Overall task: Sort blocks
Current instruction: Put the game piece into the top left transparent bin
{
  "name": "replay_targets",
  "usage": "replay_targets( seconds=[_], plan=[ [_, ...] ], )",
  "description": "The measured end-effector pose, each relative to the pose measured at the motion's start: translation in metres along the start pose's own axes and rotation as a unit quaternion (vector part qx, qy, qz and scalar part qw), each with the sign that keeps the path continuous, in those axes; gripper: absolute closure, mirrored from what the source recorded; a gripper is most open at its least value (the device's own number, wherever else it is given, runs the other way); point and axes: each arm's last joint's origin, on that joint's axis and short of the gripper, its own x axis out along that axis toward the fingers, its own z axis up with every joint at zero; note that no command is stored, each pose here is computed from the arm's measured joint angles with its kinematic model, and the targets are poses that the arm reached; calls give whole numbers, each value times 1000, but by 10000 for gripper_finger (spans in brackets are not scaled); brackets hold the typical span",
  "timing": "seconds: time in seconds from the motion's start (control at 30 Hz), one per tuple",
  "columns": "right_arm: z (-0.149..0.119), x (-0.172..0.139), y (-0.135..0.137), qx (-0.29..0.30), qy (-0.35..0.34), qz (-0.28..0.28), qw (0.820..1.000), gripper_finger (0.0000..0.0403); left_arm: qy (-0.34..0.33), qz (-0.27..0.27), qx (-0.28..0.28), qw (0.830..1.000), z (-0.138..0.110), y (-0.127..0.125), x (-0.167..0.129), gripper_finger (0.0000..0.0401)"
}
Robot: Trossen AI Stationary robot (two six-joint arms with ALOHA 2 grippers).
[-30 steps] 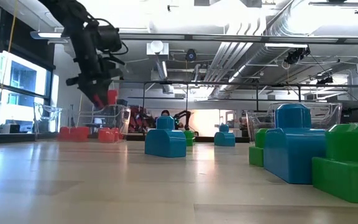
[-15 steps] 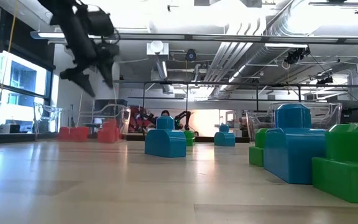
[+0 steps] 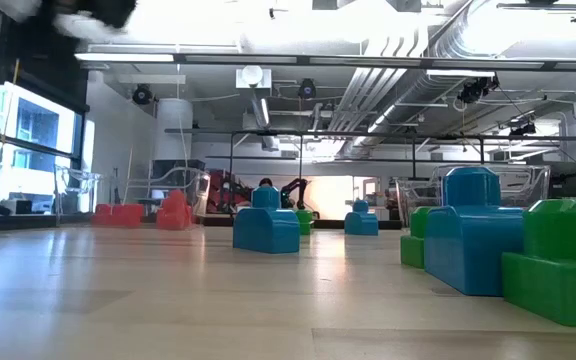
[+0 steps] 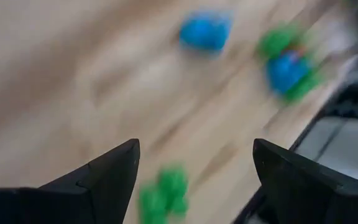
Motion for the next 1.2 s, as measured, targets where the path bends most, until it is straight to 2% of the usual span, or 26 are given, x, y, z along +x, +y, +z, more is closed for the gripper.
replay_targets(
  seconds=[0.2, 0.33, 0.43, 0.5, 0.57, 0.7, 0.73, 0.87, 1.03, 1.2],
  plan=[
    [1, 1, -3, 2, 0, -6, 1000, 176, 104, 100, -61, 988, -76, -12, 34, 103],
    [1, 2, -6, 3, -1, -12, 1000, 176, 129, 149, -94, 976, -101, -11, 46, 112],
    [2, 4, -8, 6, -1, -17, 1000, 176, 136, 168, -103, 971, -108, -10, 51, 138],
    [2, 4, -9, 7, -1, -20, 1000, 176, 147, 191, -103, 965, -111, -7, 53, 171],
    [2, 4, -9, 8, -2, -20, 1000, 176, 149, 222, -97, 959, -113, -2, 54, 219],
    [2, 4, -9, 9, -1, -20, 1000, 176, 136, 271, -85, 949, -113, 7, 52, 357],
    [2, 4, -9, 14, -1, -20, 1000, 176, 136, 274, -82, 949, -113, 7, 52, 378],
    [1, 4, -10, 16, 5, -22, 1000, 176, 153, 283, -62, 945, -113, 11, 53, 395],
    [0, 4, -10, 18, 7, -23, 1000, 176, 184, 316, -53, 929, -118, 27, 60, 400],
    [0, 4, -10, 18, 8, -23, 1000, 176, 185, 316, -52, 929, -118, 28, 61, 401]
  ],
)
